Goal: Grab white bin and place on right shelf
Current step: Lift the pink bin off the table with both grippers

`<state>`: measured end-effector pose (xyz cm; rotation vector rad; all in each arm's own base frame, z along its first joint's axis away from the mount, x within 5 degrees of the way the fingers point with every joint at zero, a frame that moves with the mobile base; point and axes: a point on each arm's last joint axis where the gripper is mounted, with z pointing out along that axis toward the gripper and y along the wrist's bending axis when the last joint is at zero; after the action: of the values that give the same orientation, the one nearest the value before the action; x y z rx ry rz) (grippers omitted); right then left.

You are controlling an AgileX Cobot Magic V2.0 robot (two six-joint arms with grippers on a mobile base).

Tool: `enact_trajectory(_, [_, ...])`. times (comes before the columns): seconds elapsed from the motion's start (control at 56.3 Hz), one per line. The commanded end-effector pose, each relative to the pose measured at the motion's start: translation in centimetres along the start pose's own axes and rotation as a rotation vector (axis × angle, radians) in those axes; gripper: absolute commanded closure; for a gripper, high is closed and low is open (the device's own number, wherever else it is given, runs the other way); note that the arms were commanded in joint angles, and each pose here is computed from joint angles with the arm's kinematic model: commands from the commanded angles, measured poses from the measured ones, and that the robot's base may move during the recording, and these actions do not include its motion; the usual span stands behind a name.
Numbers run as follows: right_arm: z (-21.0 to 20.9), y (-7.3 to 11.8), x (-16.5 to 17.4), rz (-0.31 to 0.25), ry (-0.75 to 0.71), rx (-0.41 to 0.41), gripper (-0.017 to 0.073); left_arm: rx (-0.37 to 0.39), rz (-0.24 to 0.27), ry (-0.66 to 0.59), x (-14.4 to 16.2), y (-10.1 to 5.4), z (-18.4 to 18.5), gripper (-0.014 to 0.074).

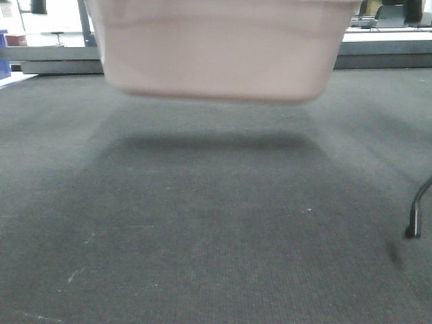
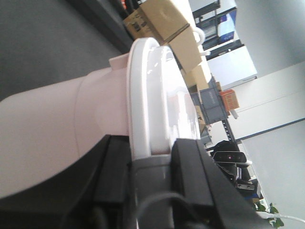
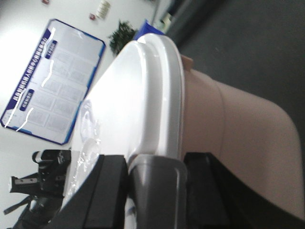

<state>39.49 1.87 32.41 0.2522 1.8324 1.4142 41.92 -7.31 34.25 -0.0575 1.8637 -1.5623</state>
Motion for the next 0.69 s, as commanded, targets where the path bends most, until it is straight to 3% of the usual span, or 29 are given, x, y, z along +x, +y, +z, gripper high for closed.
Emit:
enact_trajectory(0.0, [-1.5,9.5,2.5,-0.107,0.177,-0.429,0.0500,0.329,0.088,0.223,2.8,-8.3,-0.2,0.0718])
enact_trajectory(0.302, [-4.3,14.7,3.3,-0.194,0.157,-0.489,0.0500,0.362,0.144,0.214,3.4,-12.7,-2.0,0.0718])
enact_trajectory(0.551, [-5.6,16.8,4.0,-0.222,0.153,-0.512,0.0500,0.382,0.206,0.206,4.0,-15.6,-3.5,0.0718])
enact_trajectory(0.675, [-5.9,17.2,4.1,-0.233,0.151,-0.517,0.0500,0.376,0.225,0.211,4.2,-16.0,-3.7,0.0718])
